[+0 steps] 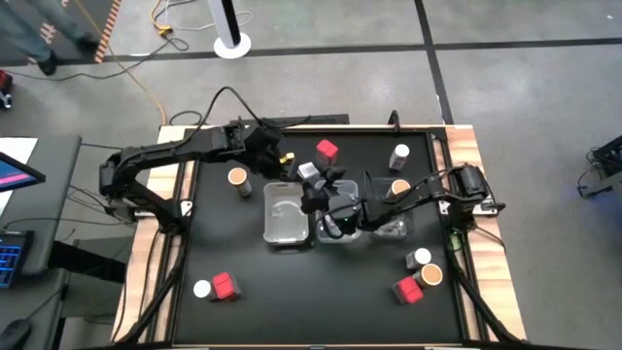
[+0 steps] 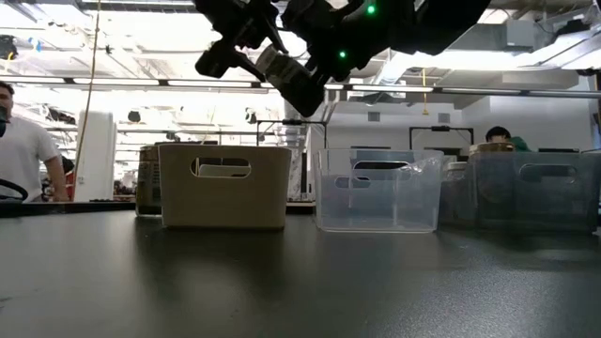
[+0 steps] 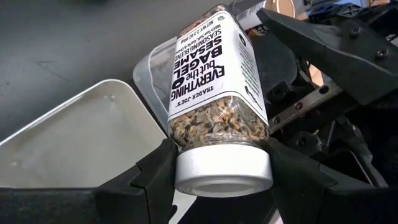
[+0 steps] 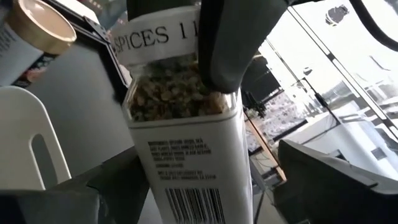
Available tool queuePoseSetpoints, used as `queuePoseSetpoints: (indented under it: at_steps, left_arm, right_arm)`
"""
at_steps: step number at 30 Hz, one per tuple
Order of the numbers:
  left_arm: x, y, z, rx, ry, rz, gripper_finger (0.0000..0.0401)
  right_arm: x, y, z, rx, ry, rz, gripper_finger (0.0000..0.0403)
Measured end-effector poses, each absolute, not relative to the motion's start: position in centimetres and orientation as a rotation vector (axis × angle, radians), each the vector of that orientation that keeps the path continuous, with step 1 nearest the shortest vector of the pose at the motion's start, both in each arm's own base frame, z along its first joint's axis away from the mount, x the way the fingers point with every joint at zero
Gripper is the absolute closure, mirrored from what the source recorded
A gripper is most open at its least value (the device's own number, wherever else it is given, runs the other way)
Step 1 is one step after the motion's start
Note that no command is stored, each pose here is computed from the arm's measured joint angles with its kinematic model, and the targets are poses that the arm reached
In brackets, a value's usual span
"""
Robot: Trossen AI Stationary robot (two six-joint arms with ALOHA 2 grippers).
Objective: Sort spices by type
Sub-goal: Put the top left white seasoning bottle into the transparent bin
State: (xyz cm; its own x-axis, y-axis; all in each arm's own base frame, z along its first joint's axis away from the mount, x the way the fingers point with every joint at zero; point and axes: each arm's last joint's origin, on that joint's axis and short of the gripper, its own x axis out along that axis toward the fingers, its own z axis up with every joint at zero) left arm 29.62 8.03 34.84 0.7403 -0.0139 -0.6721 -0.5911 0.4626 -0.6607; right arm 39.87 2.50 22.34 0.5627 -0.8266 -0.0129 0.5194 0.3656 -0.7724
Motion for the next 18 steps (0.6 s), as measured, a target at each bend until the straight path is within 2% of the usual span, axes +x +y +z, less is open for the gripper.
queuePoseSetpoints:
  at_steps: [5,14,18]
  left_arm:
    - [29.65,7.97,34.86,-1.039,0.670,0.383,0.0190]
    - [29.70,7.91,34.93,-1.040,0.661,0.382,0.0190]
    - [29.68,7.92,34.91,-1.006,0.666,0.376,0.0190]
  right_arm:
    - [39.88,2.52,22.33,-0.792,0.431,-0.899,0.0046]
    - [39.89,2.53,22.17,-0.779,0.431,-0.895,0.0164]
    - [39.88,2.59,22.15,-0.785,0.433,-0.893,0.0170]
